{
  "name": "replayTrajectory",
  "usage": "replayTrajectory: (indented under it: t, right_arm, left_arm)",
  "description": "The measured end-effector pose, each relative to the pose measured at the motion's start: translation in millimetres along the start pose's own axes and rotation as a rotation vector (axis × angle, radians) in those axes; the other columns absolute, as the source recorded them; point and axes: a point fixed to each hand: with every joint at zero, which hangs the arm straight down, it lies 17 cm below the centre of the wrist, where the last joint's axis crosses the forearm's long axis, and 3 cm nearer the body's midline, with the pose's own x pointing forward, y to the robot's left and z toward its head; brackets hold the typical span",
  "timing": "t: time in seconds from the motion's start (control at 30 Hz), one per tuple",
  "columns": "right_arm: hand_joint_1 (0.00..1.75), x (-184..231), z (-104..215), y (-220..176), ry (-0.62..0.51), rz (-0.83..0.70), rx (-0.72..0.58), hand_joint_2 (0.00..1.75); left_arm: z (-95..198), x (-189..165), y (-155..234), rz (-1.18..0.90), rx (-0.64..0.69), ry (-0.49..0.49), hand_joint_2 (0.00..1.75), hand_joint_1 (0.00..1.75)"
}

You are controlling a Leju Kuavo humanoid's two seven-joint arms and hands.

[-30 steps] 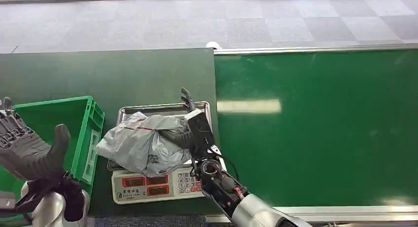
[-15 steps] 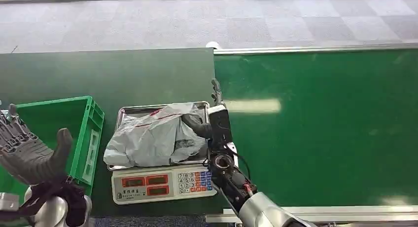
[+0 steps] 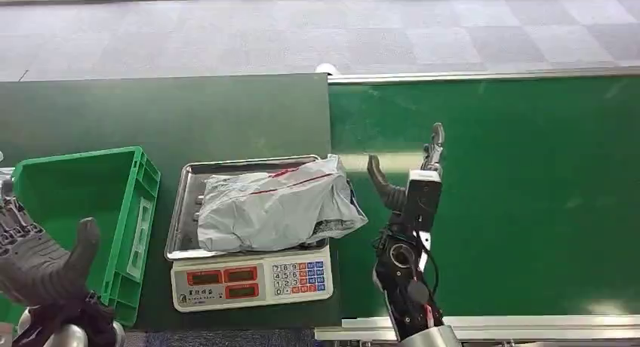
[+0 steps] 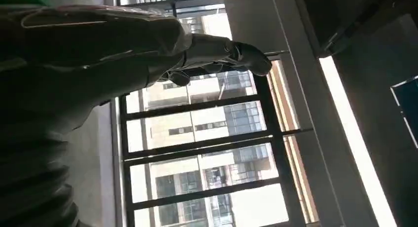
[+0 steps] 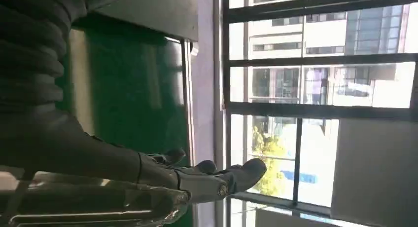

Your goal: Moved the parcel from conveyor to table for the left to box.

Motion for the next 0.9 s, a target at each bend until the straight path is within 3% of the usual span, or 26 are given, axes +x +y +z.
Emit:
replayTrajectory:
  t: [0.27,0.67,0.9]
  right_arm:
    - [0.00,-4.8,4.5,-63.8,0.001,0.034,-0.126,1.75]
    - [0.00,41.5,18.1,-105.7,-0.139,0.022,-0.252,1.75]
    - [0.00,54.5,22.9,-123.7,-0.166,0.031,-0.311,1.75]
  left_arm:
    - [6.6,-14.7,-25.5,0.022,-0.068,0.031,1.75,0.00]
    - [32.0,-66.3,-145.2,0.035,-0.332,0.105,1.75,0.00]
    - [42.2,-77.2,-170.1,0.052,-0.388,0.132,1.75,0.00]
